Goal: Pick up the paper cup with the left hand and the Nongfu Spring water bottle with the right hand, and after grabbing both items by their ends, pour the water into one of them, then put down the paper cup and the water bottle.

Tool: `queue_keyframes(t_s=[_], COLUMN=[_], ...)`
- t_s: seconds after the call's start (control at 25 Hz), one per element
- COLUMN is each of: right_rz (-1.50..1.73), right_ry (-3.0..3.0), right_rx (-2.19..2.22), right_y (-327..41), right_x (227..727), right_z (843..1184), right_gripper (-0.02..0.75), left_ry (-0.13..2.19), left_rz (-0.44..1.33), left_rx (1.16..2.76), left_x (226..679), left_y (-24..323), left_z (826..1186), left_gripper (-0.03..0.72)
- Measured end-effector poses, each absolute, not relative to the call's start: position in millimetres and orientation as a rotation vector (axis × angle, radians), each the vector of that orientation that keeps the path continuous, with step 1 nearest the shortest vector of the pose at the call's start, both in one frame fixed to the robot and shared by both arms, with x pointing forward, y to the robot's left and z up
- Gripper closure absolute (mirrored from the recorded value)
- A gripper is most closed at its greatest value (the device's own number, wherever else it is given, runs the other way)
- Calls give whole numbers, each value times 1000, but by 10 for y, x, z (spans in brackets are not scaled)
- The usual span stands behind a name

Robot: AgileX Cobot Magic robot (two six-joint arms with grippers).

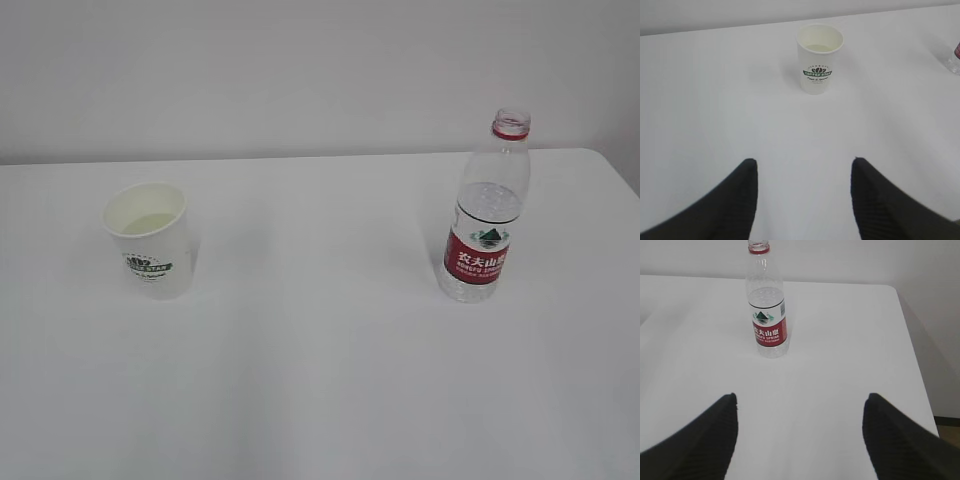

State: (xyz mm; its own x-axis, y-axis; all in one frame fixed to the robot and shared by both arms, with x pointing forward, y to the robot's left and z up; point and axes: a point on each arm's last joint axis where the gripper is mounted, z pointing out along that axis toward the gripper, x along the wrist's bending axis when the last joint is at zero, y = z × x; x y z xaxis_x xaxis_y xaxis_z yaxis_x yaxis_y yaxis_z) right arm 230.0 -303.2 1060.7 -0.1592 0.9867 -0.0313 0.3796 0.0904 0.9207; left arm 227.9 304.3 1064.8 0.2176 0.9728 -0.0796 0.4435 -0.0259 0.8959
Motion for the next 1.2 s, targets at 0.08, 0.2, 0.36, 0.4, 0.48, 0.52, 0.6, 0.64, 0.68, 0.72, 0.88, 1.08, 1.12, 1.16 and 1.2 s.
queue_keyframes(t_s=[0.08,0.2,0.36,0.4,0.48,0.52,0.6,0.64,0.68,0.72,0.88,1.08,1.12,1.16,1.2], right_rz=[1057,1058,1057,1057,1057,1057,1049,1044,1035,1032,1025,1025,1025,1025,1025], right_ry=[1645,1645,1645,1645,1645,1645,1651,1656,1659,1659,1665,1665,1665,1665,1665], right_rx=[1372,1371,1371,1371,1371,1371,1377,1381,1384,1385,1382,1382,1382,1382,1382], right_y=[-3032,-3032,-3032,-3032,-3032,-3032,-3034,-3035,-3039,-3040,-3042,-3042,-3042,-3042,-3042], right_x=[2303,2302,2302,2302,2302,2302,2299,2297,2295,2295,2294,2294,2294,2294,2294], right_z=[10602,10603,10603,10603,10603,10603,10595,10589,10584,10583,10580,10579,10579,10579,10579], right_gripper=[148,148,148,148,148,148,148,148,148,148,148,148,148,148,148], left_ry=[1362,1365,1369,1370,1373,1373,1375,1377,1378,1378,1389,1390,1390,1391,1391], left_rz=[757,764,781,783,784,784,792,794,799,799,813,814,814,814,814], left_rx=[1617,1619,1624,1625,1628,1628,1630,1631,1632,1632,1643,1645,1645,1645,1645], left_x=[2284,2288,2293,2294,2299,2299,2301,2304,2304,2304,2315,2317,2317,2318,2318], left_y=[3042,3047,3059,3060,3060,3060,3066,3067,3071,3071,3082,3083,3083,3083,3083], left_z=[10638,10632,10628,10628,10618,10618,10615,10611,10611,10611,10588,10583,10583,10583,10583], left_gripper=[267,271,274,274,276,276,278,278,278,278,278,278,279,284,289])
